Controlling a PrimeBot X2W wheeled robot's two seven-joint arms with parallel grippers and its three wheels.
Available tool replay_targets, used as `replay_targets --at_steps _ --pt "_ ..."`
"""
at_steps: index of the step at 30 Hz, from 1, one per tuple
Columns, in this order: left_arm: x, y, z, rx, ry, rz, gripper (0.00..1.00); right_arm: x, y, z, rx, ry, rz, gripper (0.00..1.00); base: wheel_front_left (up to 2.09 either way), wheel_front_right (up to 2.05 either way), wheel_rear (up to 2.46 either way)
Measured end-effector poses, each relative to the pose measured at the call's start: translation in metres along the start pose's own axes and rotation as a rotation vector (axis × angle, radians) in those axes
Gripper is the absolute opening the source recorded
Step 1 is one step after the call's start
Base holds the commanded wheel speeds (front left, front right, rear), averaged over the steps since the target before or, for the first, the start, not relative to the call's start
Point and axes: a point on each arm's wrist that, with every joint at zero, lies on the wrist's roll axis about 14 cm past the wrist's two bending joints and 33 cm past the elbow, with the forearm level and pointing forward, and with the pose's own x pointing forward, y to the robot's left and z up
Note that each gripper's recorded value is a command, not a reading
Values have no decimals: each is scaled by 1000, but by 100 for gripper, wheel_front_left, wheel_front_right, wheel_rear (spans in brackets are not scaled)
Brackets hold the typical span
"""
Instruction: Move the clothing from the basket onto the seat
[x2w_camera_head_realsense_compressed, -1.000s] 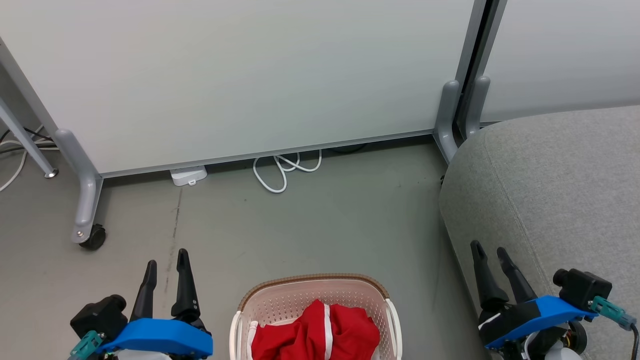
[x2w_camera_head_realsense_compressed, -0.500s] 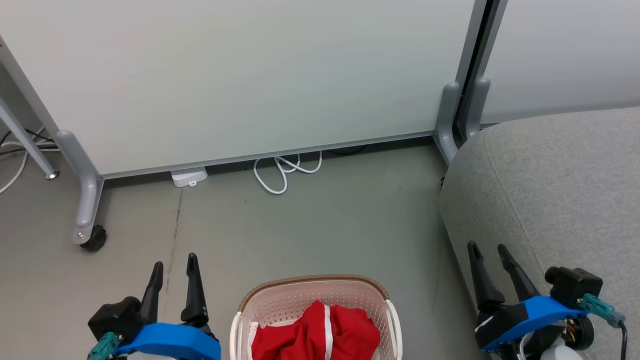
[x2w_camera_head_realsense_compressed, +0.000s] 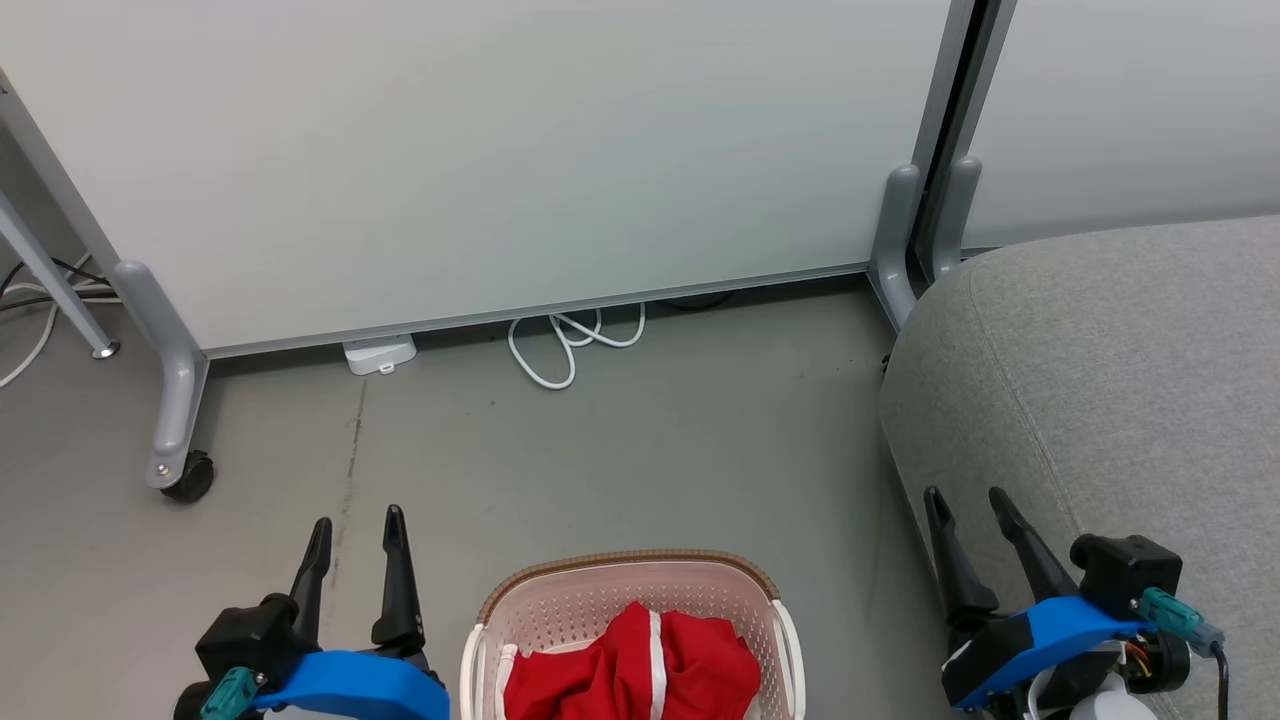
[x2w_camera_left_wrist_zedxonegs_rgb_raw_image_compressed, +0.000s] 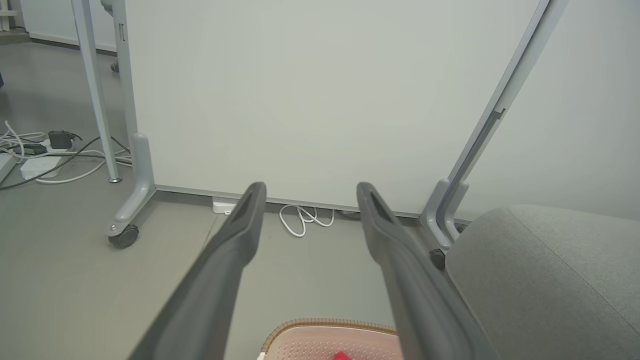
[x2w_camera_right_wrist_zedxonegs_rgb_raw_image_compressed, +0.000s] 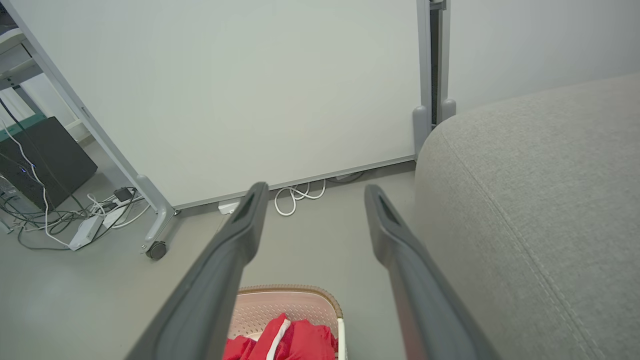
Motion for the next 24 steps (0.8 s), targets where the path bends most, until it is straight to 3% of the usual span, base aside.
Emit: replay_targets --at_steps 24 --pt "-4 -10 1 123 -27 -46 100 1 5 3 -206 -3 35 100 0 0 0"
